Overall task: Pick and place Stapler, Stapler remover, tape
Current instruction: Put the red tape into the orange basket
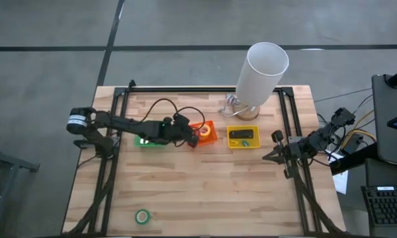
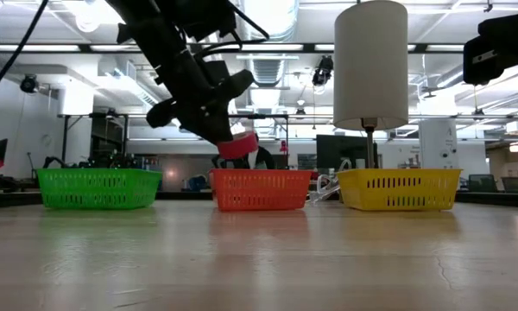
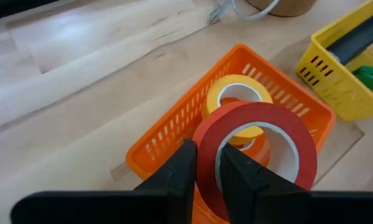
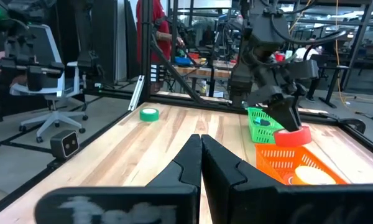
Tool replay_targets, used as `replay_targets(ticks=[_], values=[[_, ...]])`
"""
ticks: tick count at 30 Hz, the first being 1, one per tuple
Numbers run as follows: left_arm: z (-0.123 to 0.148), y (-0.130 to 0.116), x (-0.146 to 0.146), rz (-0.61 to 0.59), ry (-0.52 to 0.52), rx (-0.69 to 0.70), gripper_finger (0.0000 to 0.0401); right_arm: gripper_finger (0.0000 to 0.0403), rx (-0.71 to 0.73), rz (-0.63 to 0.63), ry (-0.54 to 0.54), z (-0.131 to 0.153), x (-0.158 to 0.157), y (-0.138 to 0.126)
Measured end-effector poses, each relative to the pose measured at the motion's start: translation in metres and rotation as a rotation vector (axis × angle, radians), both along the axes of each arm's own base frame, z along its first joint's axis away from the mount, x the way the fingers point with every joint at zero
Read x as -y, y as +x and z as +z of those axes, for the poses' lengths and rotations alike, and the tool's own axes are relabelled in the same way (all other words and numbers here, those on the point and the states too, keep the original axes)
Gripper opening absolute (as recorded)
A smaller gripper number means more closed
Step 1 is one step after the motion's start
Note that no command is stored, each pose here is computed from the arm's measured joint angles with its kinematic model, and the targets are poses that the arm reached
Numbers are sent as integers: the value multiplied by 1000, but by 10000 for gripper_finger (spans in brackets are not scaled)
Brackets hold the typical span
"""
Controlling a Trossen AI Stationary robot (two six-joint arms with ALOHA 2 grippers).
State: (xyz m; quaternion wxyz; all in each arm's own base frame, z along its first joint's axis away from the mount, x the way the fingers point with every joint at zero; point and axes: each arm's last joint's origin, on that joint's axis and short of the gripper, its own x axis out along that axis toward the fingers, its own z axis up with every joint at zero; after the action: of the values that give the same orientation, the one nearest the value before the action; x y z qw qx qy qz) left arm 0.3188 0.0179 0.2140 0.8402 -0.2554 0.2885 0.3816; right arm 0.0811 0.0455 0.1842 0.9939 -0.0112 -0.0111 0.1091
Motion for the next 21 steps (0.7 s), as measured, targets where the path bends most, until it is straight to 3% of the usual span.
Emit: replay_targets(ticks=[8,21], values=[[-5,2,2,-76,8,-50,64,8,-1,0,0,0,0,0],[-21,7,3,-100,-26,-100,64,8,-2,0,-2,0,0,0]])
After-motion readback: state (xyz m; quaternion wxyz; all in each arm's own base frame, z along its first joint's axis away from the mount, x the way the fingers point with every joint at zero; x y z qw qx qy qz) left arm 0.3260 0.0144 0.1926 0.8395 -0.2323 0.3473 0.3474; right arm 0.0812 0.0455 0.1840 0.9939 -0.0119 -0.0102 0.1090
